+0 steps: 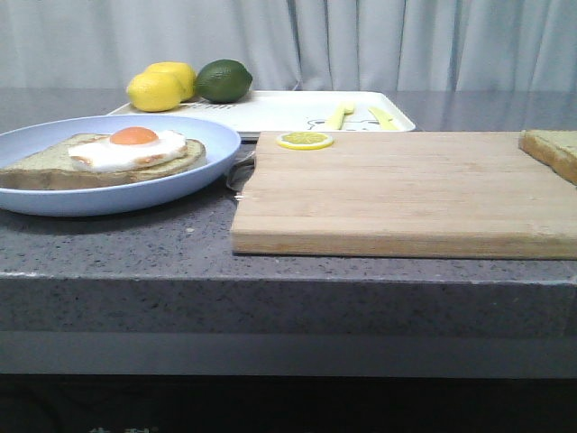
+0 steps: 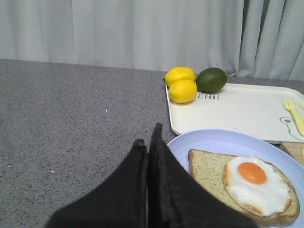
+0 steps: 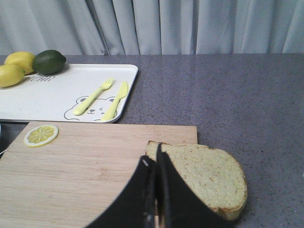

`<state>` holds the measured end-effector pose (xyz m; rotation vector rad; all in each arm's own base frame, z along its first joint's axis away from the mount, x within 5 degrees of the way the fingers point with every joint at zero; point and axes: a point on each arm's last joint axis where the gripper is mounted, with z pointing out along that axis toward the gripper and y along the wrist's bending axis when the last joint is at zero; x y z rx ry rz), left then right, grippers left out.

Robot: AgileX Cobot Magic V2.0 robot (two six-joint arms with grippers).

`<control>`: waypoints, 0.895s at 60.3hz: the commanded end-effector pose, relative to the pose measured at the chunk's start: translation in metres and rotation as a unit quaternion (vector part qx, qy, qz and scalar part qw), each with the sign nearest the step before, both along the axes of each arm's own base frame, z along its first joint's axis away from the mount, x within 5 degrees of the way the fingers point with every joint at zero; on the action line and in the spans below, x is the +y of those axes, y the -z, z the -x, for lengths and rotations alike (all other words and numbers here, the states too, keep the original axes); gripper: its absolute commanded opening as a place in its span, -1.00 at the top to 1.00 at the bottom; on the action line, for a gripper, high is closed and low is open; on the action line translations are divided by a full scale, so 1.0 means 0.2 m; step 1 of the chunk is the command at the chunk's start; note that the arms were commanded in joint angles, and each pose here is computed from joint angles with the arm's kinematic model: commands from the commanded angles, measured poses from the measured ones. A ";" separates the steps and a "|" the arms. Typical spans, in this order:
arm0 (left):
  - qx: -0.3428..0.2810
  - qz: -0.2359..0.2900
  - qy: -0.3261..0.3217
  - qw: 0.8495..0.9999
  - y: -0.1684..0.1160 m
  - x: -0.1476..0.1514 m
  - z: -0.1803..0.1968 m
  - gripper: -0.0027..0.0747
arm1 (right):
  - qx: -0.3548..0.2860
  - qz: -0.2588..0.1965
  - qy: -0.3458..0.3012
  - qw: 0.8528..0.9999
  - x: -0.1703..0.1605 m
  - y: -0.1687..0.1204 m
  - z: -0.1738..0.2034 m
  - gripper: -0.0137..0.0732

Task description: Place bread and move sandwich to tray

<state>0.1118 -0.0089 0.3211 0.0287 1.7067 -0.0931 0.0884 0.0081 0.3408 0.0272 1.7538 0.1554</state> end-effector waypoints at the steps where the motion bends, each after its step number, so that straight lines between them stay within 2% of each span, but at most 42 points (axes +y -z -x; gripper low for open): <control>1: -0.052 0.006 0.000 0.999 -0.11 0.00 -0.05 0.98 | -0.053 0.002 0.002 0.999 0.00 -0.09 -0.05 0.84; 5: -0.065 0.007 0.000 0.998 -0.12 -0.01 -0.07 0.96 | -0.054 0.002 0.002 0.999 0.00 -0.09 -0.05 0.74; 7: -0.068 0.008 0.001 0.998 -0.12 -0.01 -0.08 0.88 | -0.055 0.002 0.002 0.998 0.00 -0.09 -0.05 0.64; 10: -0.072 0.008 0.001 0.997 -0.12 -0.01 -0.09 0.67 | -0.056 0.002 0.002 0.998 0.00 -0.09 -0.05 0.42; 18: -0.066 0.007 0.001 0.998 -0.11 -0.01 -0.11 -0.32 | -0.055 0.003 0.002 0.998 0.00 -0.09 -0.05 -0.46; 20: -0.064 0.007 0.001 0.998 -0.11 -0.01 -0.11 -0.50 | -0.056 0.003 0.002 0.998 0.00 -0.09 -0.05 -0.63; 23: -0.060 0.007 0.001 0.998 -0.10 -0.01 -0.12 -0.66 | -0.058 0.002 0.002 0.998 0.00 -0.10 -0.05 -0.81; 25: -0.058 0.007 0.001 0.998 -0.10 -0.01 -0.12 -0.71 | -0.057 0.003 0.002 0.998 0.00 -0.10 -0.05 -0.79; 31: -0.057 0.007 0.001 0.998 -0.10 -0.01 -0.13 -0.68 | -0.041 0.007 0.003 0.999 0.00 -0.10 -0.07 -0.73; 38: -0.057 0.007 0.001 0.998 -0.10 -0.01 -0.13 -0.67 | 0.056 0.018 0.003 0.998 0.01 -0.12 -0.18 -0.73; 47: -0.057 0.007 0.001 0.998 -0.10 -0.01 -0.13 -0.67 | 0.198 0.052 0.010 0.979 0.01 -0.16 -0.42 -0.73; 54: -0.057 0.007 0.001 0.998 -0.10 -0.01 -0.13 -0.67 | 0.270 0.068 0.014 0.960 0.02 -0.17 -0.62 -0.73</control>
